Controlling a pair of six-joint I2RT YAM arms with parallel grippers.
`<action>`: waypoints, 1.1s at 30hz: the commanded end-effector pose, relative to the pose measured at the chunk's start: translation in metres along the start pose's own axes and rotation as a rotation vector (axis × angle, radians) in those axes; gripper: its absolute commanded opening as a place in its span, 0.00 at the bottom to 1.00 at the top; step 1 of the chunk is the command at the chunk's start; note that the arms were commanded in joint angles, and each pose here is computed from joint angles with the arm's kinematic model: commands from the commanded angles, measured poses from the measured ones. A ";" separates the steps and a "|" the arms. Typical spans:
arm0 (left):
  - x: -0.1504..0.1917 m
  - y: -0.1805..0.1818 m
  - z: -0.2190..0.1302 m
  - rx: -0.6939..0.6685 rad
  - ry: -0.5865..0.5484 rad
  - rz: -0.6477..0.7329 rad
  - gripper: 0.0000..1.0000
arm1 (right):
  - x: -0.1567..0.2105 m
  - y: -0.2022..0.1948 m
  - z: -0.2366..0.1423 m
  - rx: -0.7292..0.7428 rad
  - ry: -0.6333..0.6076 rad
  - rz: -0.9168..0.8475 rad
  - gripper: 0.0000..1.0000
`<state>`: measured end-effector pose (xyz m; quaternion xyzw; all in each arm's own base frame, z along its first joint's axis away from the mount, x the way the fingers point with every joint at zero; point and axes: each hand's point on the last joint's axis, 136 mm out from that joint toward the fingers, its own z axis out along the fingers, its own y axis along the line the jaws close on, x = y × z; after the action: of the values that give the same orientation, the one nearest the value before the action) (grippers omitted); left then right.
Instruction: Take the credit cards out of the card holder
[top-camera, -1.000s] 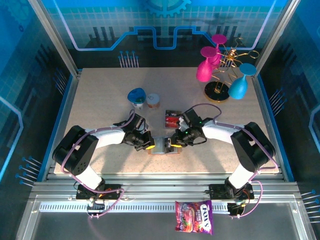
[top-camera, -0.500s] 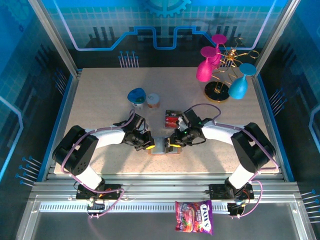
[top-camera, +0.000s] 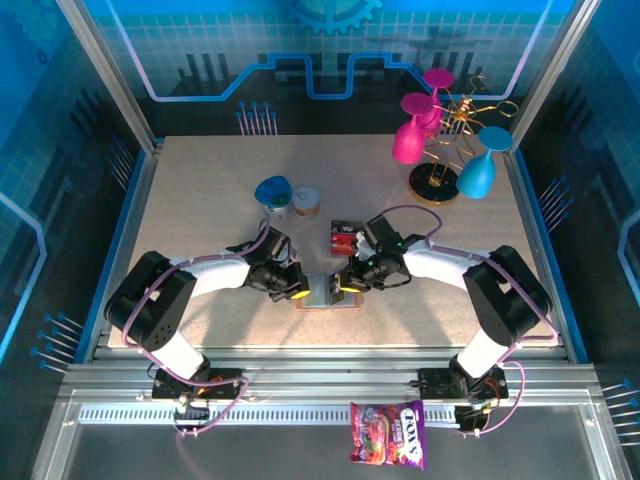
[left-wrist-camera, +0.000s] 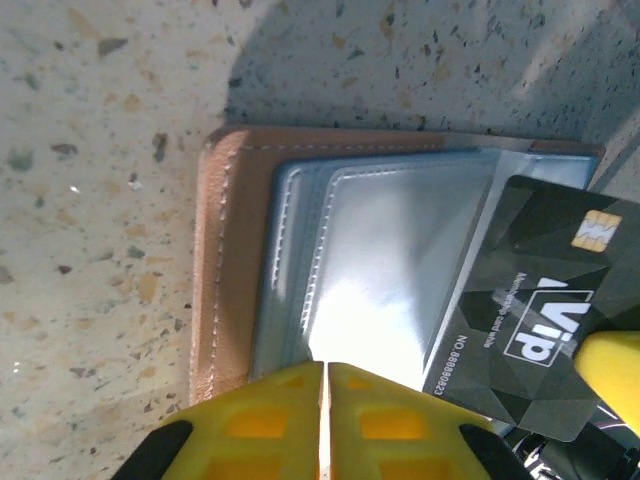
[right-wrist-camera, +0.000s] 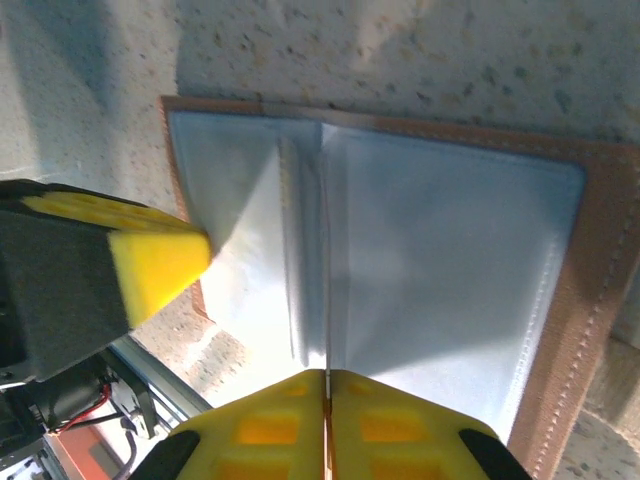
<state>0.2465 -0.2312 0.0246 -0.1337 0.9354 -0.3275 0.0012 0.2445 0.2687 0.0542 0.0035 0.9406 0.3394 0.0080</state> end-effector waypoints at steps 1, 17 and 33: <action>0.002 -0.002 -0.010 0.001 -0.005 0.008 0.12 | -0.001 0.013 -0.011 -0.009 -0.020 -0.027 0.10; -0.009 -0.009 -0.036 0.025 -0.087 0.023 0.15 | -0.009 0.015 -0.052 0.147 -0.021 -0.322 0.05; -0.012 0.000 -0.057 0.022 -0.138 0.018 0.15 | -0.019 0.016 -0.092 0.338 0.111 -1.062 0.00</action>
<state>0.2618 -0.2034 0.0734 -0.1528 0.9236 -0.3438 0.0740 0.2660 0.2324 0.1271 -0.3861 0.8978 0.1682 0.1286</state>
